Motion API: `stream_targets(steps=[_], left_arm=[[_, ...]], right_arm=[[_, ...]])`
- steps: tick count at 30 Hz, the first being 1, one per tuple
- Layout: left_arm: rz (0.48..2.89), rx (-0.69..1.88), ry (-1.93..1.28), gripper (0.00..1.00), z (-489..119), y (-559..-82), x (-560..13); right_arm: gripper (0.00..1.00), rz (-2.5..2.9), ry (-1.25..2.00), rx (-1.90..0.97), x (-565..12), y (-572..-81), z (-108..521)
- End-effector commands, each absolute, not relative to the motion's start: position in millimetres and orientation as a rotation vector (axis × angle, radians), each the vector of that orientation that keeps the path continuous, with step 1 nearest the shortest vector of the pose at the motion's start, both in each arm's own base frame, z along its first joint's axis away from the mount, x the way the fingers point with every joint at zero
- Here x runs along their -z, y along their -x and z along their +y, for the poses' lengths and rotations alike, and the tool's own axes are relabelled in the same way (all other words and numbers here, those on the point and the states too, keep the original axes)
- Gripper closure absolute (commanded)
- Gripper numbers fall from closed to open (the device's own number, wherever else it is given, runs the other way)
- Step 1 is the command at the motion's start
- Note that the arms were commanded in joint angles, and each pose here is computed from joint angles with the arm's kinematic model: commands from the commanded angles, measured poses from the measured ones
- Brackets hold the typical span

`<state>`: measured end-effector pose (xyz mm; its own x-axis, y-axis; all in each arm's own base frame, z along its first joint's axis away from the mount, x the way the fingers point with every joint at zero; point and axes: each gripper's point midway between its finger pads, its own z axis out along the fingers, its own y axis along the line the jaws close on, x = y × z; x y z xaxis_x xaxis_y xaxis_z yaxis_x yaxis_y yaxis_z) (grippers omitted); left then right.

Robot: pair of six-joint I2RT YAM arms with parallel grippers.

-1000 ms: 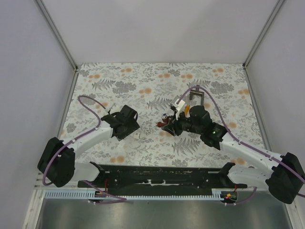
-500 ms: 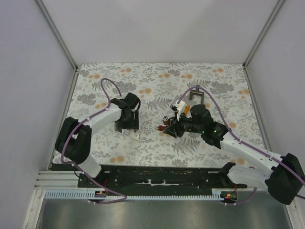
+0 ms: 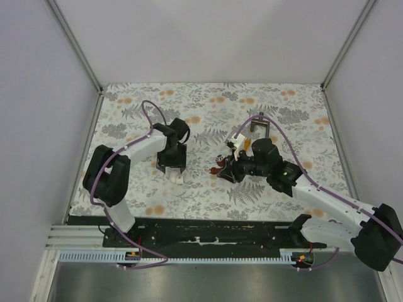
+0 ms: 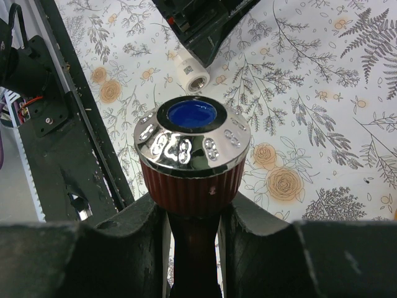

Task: Install the water faucets

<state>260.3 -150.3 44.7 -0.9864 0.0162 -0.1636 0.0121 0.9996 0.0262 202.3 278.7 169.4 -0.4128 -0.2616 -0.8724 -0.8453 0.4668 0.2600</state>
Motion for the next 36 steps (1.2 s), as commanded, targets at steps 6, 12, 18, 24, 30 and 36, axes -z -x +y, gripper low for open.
stream_targets(steps=[6,12,18,24,30,36], left_arm=[[3.028,-0.056,0.140,0.33,-148,-251,-29],[3.064,0.003,0.199,0.42,-153,-238,-12],[3.090,0.076,0.246,0.67,-157,-223,-6],[2.984,0.153,0.302,0.98,-159,-228,-37],[2.667,0.141,0.400,0.98,-145,-267,-122],[2.316,0.149,0.430,0.98,-122,-291,-233]], right_arm=[[1.00,1.801,0.919,-0.920,-203,-209,283],[1.00,1.794,0.909,-0.905,-205,-210,280],[1.00,1.795,0.892,-0.884,-204,-213,278],[1.00,1.769,0.879,-0.856,-213,-217,276],[1.00,1.647,0.937,-0.884,-238,-216,285],[1.00,1.417,1.039,-0.871,-287,-220,299]])
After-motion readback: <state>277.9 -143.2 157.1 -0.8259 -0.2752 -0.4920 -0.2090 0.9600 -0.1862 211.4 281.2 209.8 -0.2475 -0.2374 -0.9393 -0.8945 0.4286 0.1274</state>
